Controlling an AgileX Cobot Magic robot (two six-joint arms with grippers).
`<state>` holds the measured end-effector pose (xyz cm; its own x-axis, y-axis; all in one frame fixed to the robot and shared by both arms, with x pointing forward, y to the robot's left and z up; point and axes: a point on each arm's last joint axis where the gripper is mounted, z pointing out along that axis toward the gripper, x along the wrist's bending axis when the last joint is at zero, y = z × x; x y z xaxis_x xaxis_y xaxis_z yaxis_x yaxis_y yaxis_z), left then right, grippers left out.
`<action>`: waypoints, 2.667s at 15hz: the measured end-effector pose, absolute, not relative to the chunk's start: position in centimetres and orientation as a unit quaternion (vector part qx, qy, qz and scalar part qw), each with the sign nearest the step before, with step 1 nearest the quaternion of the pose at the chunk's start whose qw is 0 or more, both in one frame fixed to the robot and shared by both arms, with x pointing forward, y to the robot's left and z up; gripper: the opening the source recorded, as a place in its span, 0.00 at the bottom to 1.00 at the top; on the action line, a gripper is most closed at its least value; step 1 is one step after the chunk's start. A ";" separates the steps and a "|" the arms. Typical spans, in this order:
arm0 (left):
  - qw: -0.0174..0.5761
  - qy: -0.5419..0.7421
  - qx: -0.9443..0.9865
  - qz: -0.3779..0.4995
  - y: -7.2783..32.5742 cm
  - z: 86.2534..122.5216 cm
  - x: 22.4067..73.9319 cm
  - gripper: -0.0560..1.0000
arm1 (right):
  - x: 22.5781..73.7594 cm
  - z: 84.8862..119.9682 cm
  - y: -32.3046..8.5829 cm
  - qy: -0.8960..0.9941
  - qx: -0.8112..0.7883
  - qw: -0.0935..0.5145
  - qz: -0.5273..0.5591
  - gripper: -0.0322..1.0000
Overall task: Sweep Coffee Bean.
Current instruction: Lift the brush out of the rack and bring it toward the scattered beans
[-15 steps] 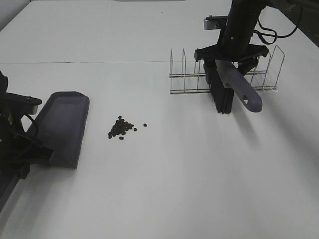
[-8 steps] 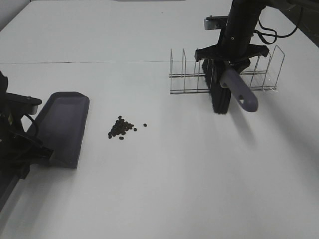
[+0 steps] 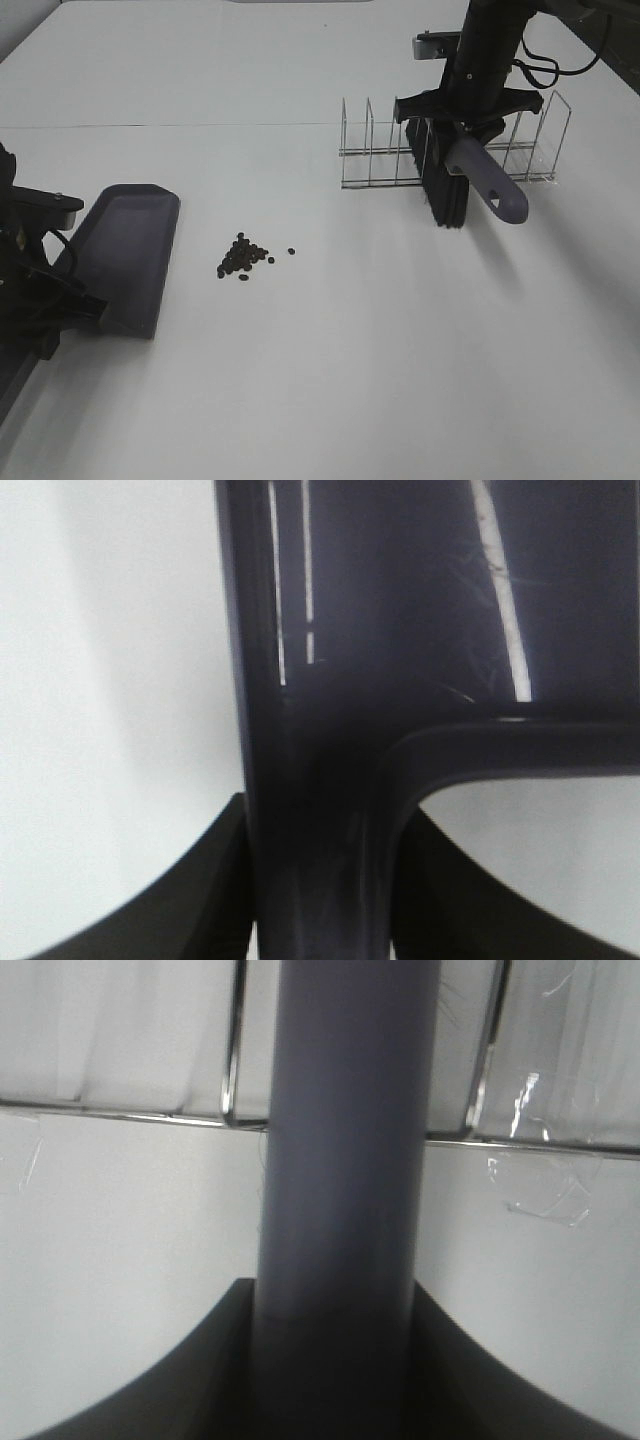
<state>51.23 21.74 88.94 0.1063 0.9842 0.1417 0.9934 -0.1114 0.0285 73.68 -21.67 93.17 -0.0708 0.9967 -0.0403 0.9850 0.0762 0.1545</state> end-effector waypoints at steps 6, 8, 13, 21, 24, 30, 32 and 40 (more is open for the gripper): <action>0.037 -0.664 -0.744 -0.062 21.7 88.9 51.2 0.37 | 72.6 99.6 -21.8 0.724 0.676 0.102 0.090 0.39; 0.037 -0.661 -0.746 -0.062 21.7 88.9 51.2 0.37 | 72.0 100.6 -22.0 0.724 0.676 0.104 0.092 0.39; 0.041 -0.660 -0.748 -0.061 21.8 88.9 51.2 0.37 | 69.2 104.2 -22.6 0.724 0.673 0.118 0.094 0.39; 0.052 -0.649 -0.756 -0.067 22.0 89.0 51.1 0.37 | 63.3 114.0 -23.5 0.707 0.663 0.169 0.177 0.39; 0.054 -0.646 -0.758 -0.070 22.0 89.0 51.2 0.37 | 59.8 112.7 -24.1 0.715 0.669 0.143 0.144 0.39; 0.055 -0.642 -0.761 -0.071 22.1 89.0 51.2 0.37 | 54.4 105.1 -25.0 0.719 0.684 0.090 0.081 0.39; 0.056 -0.640 -0.763 -0.074 22.1 89.0 51.2 0.37 | 53.6 102.8 -25.0 0.718 0.688 0.076 0.070 0.39; 0.029 -0.608 -0.786 -0.111 21.4 91.4 54.1 0.37 | 53.9 100.6 -20.9 0.744 0.654 0.128 0.049 0.38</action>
<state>54.08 21.41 91.39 0.2361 0.9490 0.2091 0.9619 -0.2588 0.0886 53.87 -20.85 100.59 -0.1109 0.9859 -0.1251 0.9607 0.1386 0.2406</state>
